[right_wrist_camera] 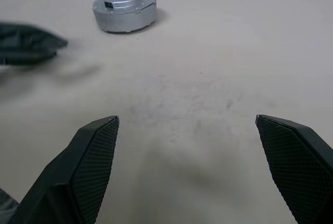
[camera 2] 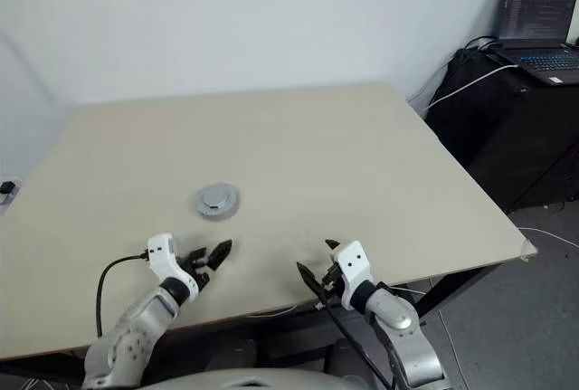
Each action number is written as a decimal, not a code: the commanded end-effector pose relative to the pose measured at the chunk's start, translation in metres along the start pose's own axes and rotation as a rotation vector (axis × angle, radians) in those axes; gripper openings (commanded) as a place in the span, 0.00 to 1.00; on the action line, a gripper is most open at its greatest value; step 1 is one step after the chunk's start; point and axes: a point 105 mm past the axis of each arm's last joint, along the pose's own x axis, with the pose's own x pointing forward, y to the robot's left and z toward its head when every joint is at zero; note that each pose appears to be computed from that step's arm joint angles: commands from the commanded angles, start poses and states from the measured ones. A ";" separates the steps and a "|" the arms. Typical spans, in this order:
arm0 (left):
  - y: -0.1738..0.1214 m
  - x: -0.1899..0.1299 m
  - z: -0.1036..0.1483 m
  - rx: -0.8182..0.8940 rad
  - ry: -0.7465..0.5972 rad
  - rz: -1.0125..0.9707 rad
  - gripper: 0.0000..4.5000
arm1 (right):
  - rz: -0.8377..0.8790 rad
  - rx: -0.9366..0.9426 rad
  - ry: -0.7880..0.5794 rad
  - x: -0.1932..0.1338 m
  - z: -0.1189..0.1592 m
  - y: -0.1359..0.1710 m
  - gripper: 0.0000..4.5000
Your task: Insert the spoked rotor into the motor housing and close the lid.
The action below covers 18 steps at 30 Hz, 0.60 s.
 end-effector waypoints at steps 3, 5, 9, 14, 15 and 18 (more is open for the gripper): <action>-0.026 -0.012 0.028 0.248 -0.232 -0.033 0.99 | -0.121 -0.008 -0.145 -0.007 0.025 -0.015 1.00; -0.032 -0.017 0.027 0.323 -0.282 -0.015 0.99 | -0.188 0.008 -0.185 -0.012 0.027 -0.021 1.00; -0.028 -0.020 0.022 0.395 -0.316 0.076 0.99 | -0.288 0.021 -0.222 -0.021 0.028 -0.028 1.00; -0.022 -0.021 0.027 0.441 -0.373 0.185 0.99 | -0.348 -0.013 -0.220 -0.032 0.035 -0.029 1.00; -0.021 -0.021 0.028 0.448 -0.383 0.196 0.99 | -0.353 -0.018 -0.219 -0.034 0.038 -0.029 1.00; -0.021 -0.020 0.029 0.451 -0.393 0.198 0.99 | -0.364 -0.028 -0.222 -0.039 0.050 -0.026 1.00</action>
